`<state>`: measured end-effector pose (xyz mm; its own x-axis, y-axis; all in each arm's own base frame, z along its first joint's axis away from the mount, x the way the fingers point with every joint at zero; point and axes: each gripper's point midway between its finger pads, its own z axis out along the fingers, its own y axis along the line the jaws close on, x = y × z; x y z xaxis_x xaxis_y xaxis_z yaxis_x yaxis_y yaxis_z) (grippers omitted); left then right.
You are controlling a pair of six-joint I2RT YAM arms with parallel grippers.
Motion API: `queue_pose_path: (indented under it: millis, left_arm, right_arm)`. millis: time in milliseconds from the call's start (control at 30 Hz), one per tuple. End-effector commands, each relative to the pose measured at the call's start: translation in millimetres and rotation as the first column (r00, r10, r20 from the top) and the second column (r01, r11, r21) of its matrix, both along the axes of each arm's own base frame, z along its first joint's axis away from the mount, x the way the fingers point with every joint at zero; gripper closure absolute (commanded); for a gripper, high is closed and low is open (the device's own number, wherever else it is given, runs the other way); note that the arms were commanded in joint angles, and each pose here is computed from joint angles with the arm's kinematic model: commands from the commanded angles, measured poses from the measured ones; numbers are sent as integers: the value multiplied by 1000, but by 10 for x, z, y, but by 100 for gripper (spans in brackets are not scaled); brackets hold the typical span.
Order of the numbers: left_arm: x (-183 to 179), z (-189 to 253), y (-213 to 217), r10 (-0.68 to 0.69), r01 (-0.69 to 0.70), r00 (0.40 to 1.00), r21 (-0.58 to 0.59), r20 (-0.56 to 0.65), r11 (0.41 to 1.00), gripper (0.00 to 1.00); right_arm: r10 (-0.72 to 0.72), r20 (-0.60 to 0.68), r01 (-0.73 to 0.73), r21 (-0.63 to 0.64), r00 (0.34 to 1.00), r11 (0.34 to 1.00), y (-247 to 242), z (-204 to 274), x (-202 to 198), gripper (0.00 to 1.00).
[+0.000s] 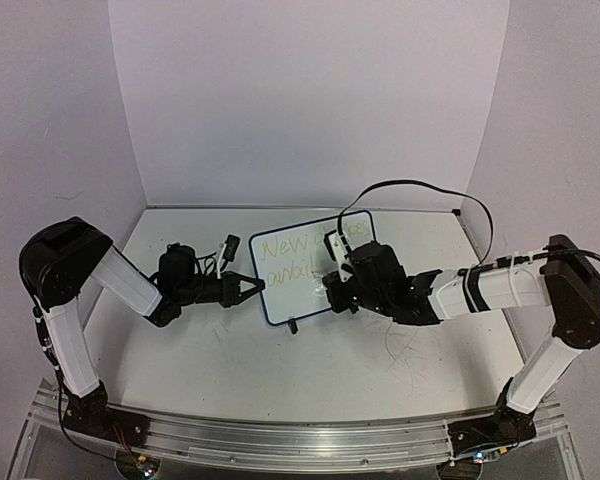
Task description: Write a sentence on the whiteboard
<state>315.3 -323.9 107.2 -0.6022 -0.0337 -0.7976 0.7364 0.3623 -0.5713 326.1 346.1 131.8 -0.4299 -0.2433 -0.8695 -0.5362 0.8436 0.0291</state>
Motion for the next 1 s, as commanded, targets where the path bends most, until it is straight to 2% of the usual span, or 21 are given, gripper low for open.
queue_pose_path:
  millis: [0, 167, 267, 400, 567, 967]
  left_arm:
    - [7, -7, -28, 2, -2, 1000, 31, 0, 1000, 100]
    - [8, -2, -28, 2, -2, 1000, 30, 0, 1000, 100]
    - [7, -5, -28, 2, -2, 1000, 31, -1, 1000, 100]
    - [9, -8, -31, 3, -3, 1000, 30, -3, 1000, 100]
    - [14, 8, -37, 1, -1, 1000, 28, 1, 1000, 100]
    - [-1, 4, -25, 1, -1, 1000, 32, 3, 999, 100]
  right_arm:
    - [-38, -10, 38, -13, 999, 999, -128, -14, -30, 100]
    - [-90, 23, 91, -18, 996, 996, -225, 73, 18, 100]
    - [-112, 78, 111, 20, 991, 994, -272, 271, 49, 100]
    - [-64, 129, 52, 96, 990, 994, -157, 568, 41, 100]
    - [-2, 102, -8, 92, 995, 996, 68, 493, 78, 100]
    - [7, 87, -15, 86, 996, 996, 195, 419, 156, 100]
